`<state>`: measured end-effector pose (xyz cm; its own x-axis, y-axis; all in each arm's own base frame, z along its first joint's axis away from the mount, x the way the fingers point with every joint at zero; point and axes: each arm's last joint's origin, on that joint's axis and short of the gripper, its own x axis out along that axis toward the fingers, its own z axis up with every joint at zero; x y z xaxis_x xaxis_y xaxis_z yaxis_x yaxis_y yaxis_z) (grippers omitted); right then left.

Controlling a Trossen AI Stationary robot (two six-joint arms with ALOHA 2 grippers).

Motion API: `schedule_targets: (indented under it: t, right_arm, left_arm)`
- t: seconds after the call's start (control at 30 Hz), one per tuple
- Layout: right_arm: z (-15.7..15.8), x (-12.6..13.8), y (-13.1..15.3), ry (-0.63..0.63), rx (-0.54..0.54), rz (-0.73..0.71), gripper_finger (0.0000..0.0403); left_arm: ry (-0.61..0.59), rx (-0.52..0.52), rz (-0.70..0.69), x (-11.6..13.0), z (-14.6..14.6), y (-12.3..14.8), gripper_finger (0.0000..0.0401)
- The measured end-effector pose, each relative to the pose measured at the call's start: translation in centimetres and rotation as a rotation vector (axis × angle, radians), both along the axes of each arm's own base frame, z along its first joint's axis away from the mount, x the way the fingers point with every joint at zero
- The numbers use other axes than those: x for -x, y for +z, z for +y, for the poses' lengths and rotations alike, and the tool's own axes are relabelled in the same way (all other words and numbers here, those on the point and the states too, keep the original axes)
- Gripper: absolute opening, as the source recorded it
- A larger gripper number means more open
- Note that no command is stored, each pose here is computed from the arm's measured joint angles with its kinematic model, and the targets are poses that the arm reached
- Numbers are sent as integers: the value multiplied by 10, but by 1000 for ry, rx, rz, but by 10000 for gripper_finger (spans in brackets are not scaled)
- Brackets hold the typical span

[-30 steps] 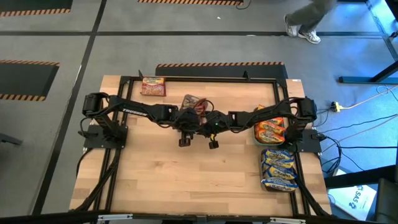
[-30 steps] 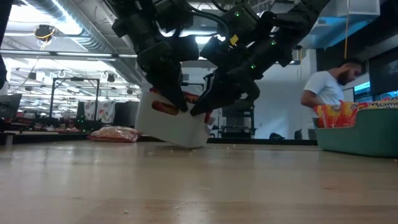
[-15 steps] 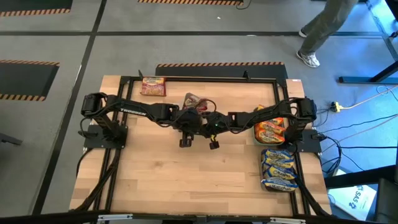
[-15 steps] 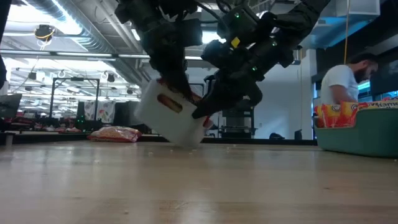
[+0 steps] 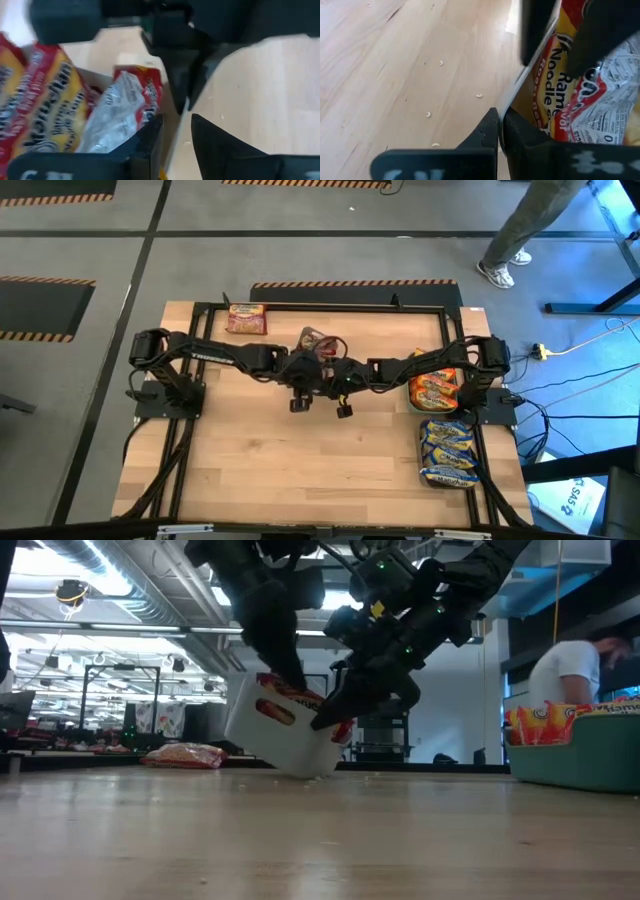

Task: Sort Maruchan noodles
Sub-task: Adjust the white bin

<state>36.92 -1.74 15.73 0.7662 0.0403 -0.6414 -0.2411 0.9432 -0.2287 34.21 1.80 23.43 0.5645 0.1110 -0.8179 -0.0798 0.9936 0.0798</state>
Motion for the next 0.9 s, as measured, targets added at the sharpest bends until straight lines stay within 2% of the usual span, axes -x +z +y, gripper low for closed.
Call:
schedule_targets:
  t: [0.27, 0.43, 0.63, 0.77, 0.9]
  right_arm:
    - [0, 0, 0, 2, 0, 2, 1]
    - [0, 0, 0, 7, -4, 2, 1]
    - [1, 0, 0, 8, -5, 1, 1]
    - [1, 0, 0, 9, -5, 1, 1]
    - [1, 0, 0, 9, -5, 0, 1]
  left_arm:
    - [15, -57, 3, 0, 4, 4, 100]
    - [25, -129, -17, 0, 6, 21, 107]
    - [17, -143, 3, 0, 9, 28, 157]
    - [38, -143, 67, 5, 10, 24, 194]
    - [54, -140, 124, 8, 17, 8, 207]
